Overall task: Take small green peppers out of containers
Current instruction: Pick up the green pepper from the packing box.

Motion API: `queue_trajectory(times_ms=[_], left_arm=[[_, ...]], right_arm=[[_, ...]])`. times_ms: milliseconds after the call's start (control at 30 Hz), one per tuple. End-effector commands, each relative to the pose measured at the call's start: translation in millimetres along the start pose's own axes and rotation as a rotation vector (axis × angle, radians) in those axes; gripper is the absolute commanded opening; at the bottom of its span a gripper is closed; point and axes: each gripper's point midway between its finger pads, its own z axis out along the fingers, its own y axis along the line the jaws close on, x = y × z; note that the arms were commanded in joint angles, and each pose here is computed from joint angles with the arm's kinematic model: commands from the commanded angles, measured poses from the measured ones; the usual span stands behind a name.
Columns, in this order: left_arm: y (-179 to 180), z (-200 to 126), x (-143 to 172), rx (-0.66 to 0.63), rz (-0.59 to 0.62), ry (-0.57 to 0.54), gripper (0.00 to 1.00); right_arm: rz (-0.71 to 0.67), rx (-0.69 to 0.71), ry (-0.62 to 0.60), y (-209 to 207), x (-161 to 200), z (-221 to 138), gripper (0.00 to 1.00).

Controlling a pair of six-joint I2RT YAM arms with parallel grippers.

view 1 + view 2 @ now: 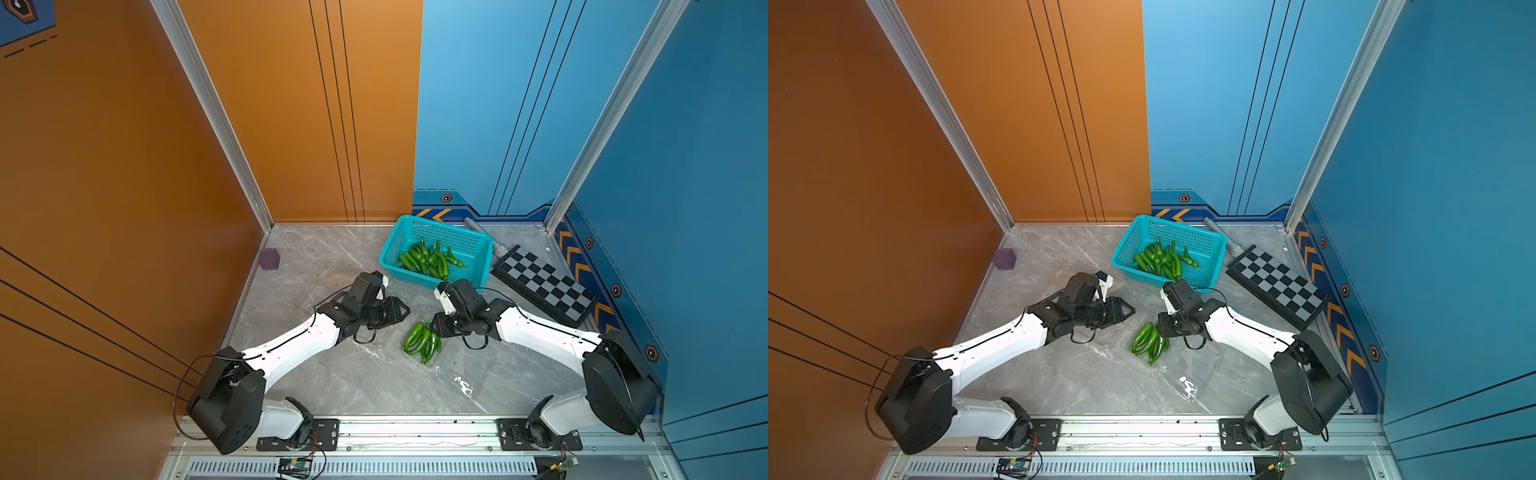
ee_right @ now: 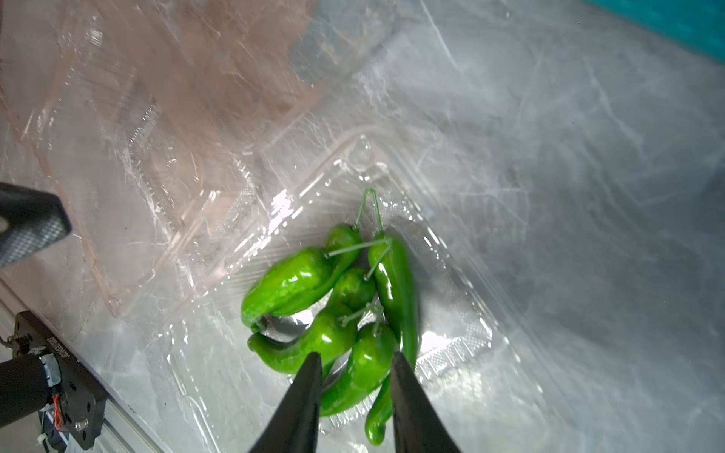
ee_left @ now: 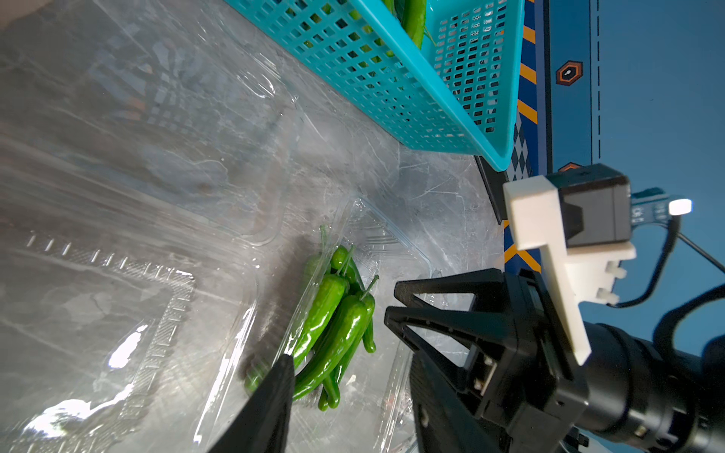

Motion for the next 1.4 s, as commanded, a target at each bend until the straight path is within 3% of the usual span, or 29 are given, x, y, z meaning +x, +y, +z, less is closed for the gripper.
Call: queue_trajectory(times_ms=[0,1367], left_arm=[[7,-2,4,-0.027,0.0,0.006,0.5],[14,-8,2,-0.041,-0.013,-0.005,0.5]], right_arm=[[-0.02,0.021,-0.016,-1,-10,6,0.32],[0.002,-0.001,0.028,-14,7,26,0.29]])
